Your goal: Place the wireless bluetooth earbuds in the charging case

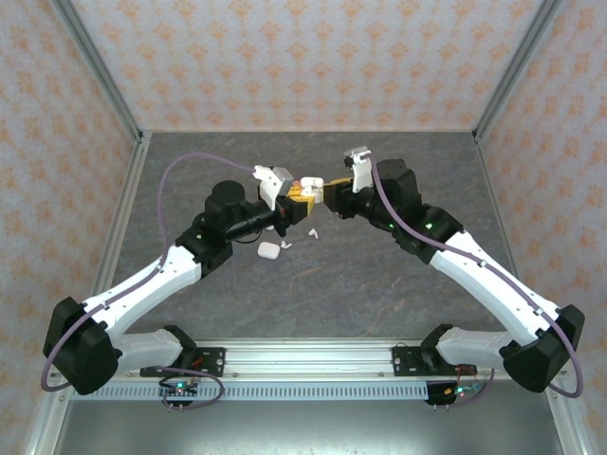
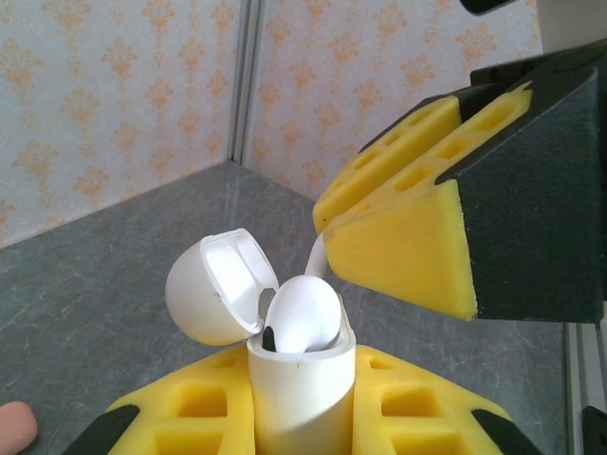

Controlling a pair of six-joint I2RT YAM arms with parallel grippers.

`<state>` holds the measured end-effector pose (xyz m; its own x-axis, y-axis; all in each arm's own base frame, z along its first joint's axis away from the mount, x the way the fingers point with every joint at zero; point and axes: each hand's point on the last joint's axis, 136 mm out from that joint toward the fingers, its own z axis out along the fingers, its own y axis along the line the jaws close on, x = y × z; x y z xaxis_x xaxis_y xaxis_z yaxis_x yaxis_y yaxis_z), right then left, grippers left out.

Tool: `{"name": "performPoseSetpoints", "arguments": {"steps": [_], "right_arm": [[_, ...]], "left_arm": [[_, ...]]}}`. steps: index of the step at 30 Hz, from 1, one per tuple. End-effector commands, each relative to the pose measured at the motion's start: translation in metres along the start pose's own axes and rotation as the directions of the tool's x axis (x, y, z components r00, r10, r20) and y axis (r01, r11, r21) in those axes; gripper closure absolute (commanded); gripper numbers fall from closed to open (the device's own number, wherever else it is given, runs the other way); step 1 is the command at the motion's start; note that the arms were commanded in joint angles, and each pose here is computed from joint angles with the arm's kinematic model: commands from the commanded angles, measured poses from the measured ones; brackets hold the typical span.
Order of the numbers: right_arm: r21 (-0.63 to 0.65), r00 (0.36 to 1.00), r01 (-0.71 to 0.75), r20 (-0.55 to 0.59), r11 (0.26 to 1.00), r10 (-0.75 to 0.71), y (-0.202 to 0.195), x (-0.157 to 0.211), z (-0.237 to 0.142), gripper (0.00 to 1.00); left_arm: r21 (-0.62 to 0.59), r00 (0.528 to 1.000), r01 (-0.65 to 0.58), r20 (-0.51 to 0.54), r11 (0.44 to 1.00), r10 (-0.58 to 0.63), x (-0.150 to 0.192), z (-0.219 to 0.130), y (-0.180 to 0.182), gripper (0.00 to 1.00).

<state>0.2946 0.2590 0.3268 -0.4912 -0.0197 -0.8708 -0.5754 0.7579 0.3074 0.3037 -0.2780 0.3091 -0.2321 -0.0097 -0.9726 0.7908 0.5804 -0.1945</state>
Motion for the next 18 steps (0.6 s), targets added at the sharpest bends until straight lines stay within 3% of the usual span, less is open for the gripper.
{"name": "performPoseSetpoints", "arguments": {"steps": [1, 18], "right_arm": [[-0.007, 0.999, 0.038, -0.016, 0.999, -0.038, 0.005, -0.005, 0.002, 0.74], [-0.046, 0.989, 0.011, -0.145, 0.999, -0.017, 0.011, 0.012, 0.021, 0.72]], "left_arm": [[0.026, 0.998, -0.040, 0.041, 0.999, 0.038, -0.019, -0.001, -0.008, 1.00], [0.030, 0.997, -0.040, 0.064, 0.999, 0.038, -0.023, -0.003, -0.010, 1.00]]}}
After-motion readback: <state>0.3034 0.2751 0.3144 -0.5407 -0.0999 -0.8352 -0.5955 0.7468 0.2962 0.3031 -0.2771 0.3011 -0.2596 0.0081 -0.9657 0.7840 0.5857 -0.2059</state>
